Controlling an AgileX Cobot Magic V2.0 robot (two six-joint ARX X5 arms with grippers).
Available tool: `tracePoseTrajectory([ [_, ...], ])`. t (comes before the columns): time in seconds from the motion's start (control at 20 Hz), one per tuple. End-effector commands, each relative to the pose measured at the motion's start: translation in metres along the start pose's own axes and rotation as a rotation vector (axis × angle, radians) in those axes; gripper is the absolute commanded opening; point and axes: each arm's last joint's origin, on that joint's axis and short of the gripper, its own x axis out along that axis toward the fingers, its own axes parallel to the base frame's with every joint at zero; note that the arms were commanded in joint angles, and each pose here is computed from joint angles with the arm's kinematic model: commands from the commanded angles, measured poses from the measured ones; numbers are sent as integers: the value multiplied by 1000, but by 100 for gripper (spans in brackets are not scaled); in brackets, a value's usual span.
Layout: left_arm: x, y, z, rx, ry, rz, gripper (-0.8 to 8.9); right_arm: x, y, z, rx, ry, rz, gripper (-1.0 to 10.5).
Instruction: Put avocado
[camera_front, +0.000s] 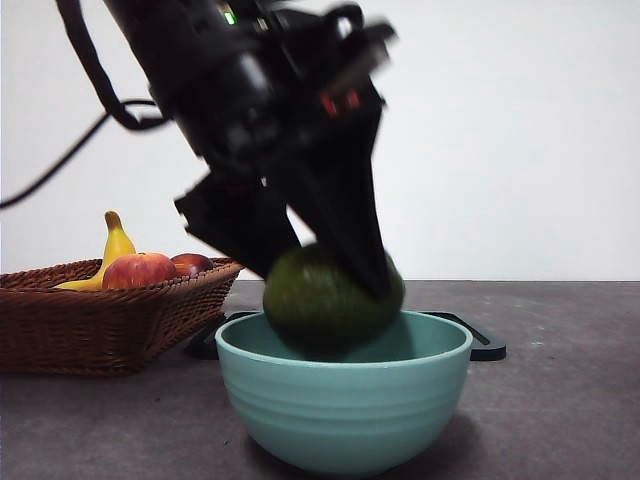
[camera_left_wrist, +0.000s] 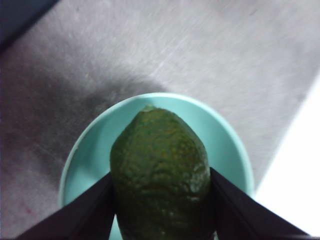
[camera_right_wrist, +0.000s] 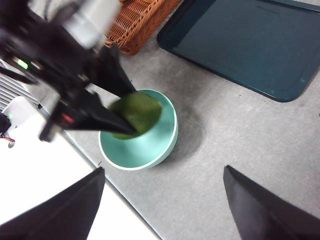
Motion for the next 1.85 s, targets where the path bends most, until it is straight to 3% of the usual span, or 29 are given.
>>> tracePoseTrajectory([
  [0.05,13,-6,4,46,6,6,211,-3,2,4,-9,-12,2,381],
  [0.35,26,-10,4,93,20,29,225,-3,2,4,-9,-12,2,381],
  [0.5,29,-10,2,97,38,29,325,-3,2,4,-9,-12,2,381],
  [1.0,21,-14,9,93,10,24,346,-3,2,4,-9,-12,2,381],
  [1.25,-26,-13,26,88,-150,31,346,-3,2,4,-9,-12,2,381],
  [1.5,-93,16,19,-7,-284,110,346,-3,1,4,-9,-14,-23,381],
  [1.7,-137,41,-2,-115,-322,182,346,4,-2,8,8,17,-24,381],
  [1.85,-155,49,-20,-147,-295,145,346,15,-8,13,26,52,-21,381],
])
